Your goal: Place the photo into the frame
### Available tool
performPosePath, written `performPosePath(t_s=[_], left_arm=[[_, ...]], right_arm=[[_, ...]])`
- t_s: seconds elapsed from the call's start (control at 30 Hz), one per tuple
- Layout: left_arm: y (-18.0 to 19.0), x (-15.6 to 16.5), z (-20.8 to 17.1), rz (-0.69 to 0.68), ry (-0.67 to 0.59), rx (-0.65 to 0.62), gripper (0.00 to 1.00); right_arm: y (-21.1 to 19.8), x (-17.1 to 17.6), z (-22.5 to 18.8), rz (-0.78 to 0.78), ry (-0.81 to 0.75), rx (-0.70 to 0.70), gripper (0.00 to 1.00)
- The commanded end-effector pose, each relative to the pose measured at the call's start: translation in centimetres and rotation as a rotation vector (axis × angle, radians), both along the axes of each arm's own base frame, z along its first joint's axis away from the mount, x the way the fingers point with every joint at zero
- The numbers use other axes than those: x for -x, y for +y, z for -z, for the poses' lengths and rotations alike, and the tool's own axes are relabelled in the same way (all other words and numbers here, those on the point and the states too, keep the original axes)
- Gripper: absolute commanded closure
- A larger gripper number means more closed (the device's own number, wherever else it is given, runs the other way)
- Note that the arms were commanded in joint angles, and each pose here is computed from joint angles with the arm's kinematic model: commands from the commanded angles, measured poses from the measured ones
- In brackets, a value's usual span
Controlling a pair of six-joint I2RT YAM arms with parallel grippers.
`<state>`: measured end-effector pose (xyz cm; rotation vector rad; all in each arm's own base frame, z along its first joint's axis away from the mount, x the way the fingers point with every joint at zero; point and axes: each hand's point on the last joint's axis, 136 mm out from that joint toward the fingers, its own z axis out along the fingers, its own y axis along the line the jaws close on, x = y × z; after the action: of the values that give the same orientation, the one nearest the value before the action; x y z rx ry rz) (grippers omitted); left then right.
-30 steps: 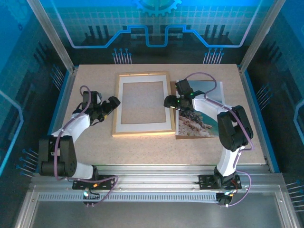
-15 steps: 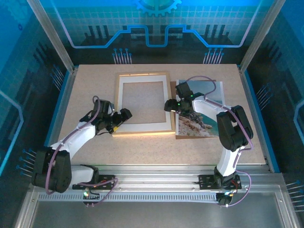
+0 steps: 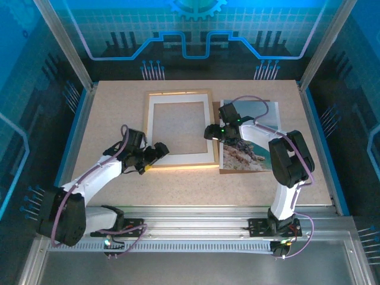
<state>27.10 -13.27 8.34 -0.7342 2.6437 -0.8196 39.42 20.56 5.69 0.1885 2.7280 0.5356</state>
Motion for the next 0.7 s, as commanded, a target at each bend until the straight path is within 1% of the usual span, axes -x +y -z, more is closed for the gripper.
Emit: performPosePath(t_s=[0.0, 0.5, 0.67], left_arm=[[0.4, 1.0, 0.7, -0.025, 0.04, -0.021, 0.01], [0.1, -1.9, 1.9, -0.03, 0.001, -0.047, 0.01], [-0.1, -3.1, 1.2, -0.027, -0.034, -0.052, 0.01]], right_arm=[[0.1, -0.3, 0.3, 0.009, 0.01, -0.02, 0.21], [0.1, 0.3, 0.6, 0.021, 0.016, -0.045, 0.22], [0.2, 0.4, 0.8, 0.021, 0.022, -0.051, 0.22]])
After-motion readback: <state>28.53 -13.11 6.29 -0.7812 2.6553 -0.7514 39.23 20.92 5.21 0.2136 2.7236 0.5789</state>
